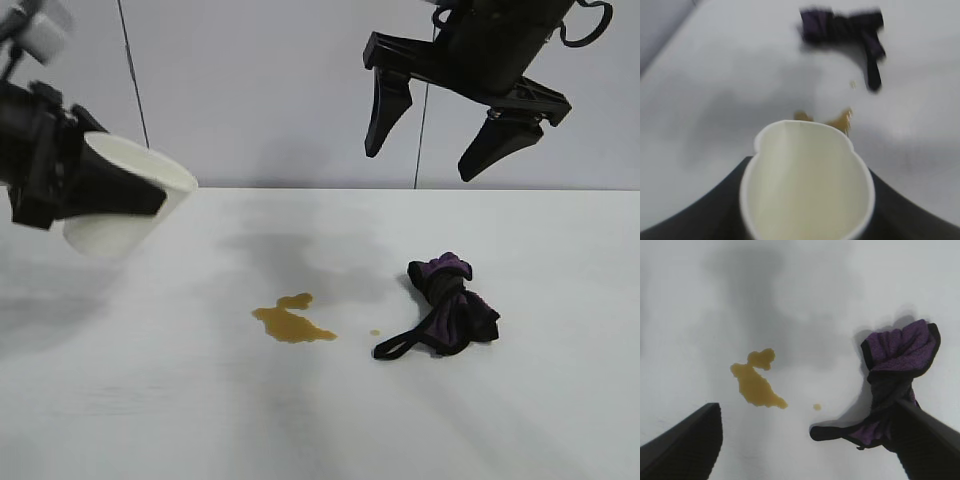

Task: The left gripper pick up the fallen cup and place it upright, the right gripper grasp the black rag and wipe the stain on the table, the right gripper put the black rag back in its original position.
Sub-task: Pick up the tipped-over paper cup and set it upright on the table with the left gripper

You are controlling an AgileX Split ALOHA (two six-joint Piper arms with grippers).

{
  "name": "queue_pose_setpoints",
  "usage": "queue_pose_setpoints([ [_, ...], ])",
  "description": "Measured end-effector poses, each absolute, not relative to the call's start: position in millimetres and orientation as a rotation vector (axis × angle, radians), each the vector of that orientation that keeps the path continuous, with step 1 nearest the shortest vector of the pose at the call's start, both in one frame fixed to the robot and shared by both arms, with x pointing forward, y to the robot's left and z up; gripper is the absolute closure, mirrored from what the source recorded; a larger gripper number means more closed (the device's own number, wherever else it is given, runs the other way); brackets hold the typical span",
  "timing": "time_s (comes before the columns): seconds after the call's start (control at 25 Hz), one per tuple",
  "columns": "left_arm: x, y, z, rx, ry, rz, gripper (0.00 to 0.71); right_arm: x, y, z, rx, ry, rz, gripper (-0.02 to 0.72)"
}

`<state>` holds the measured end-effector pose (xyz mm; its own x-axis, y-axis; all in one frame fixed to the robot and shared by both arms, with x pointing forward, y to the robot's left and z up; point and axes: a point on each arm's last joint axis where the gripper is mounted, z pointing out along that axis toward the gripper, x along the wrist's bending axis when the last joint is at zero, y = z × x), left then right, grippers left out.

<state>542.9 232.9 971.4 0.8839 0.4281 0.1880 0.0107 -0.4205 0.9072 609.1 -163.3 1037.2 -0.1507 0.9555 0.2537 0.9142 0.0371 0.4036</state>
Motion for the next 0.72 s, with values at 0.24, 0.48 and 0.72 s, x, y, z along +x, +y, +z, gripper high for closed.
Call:
queue_pose_setpoints([
  [0.24,537.9,241.8,935.2,1.912,0.307,0.400,0.347,609.7,-163.2,1037.5,1.986,2.193,0.749,0.072],
  [0.48,542.2,239.8,885.2,1.910,0.290,0.294,0.347,610.6,-163.1,1037.9,1.980,2.184,0.762,0.072],
  [0.72,560.1,241.1,861.4,1.914,0.311,0.269,0.347,610.7,-163.1,1038.0,1.980,2.184,0.762,0.072],
])
